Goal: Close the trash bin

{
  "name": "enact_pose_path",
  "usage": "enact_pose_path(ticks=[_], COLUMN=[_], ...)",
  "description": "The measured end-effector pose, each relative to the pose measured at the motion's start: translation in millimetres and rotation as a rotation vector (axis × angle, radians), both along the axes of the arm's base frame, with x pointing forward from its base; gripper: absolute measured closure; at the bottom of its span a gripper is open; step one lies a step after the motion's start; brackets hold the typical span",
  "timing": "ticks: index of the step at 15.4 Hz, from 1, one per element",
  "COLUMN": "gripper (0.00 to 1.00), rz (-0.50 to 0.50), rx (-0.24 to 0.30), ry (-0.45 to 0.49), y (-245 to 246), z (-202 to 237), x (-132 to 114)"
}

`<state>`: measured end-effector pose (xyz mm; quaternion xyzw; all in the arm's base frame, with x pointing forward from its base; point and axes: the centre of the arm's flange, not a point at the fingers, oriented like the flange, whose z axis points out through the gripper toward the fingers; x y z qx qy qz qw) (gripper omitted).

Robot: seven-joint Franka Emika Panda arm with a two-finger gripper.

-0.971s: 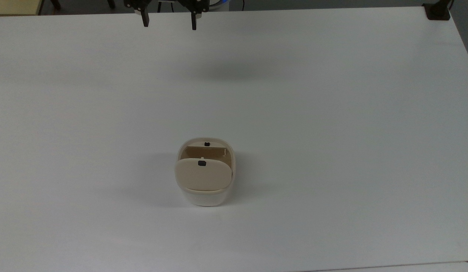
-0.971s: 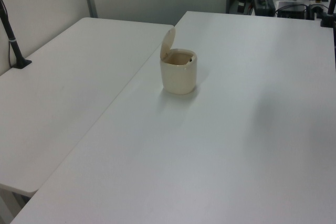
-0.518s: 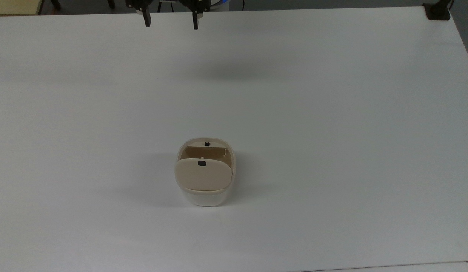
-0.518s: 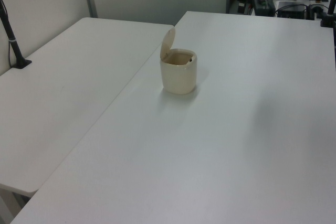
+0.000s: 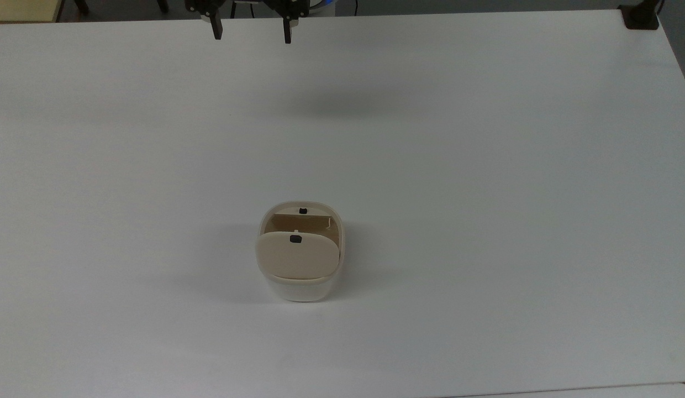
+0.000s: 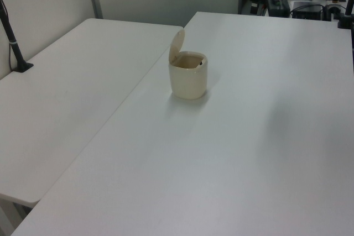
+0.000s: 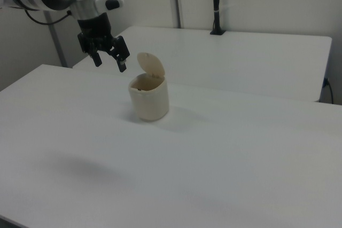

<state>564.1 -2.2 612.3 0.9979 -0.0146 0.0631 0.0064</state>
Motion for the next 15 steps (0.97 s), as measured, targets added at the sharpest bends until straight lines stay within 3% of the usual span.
enact_pose_path(ticks=[2, 5, 12, 15], gripper=[0.00, 0.00, 0.00, 0.00], rz=[-0.069, -0.252, -0.602, -0.734], rx=[0.009, 0.040, 0.159, 0.252], ry=[0.002, -0.046, -0.220, -0.345], y=[1, 6, 48, 52], z=[-2, -5, -32, -30], x=[1, 15, 86, 115])
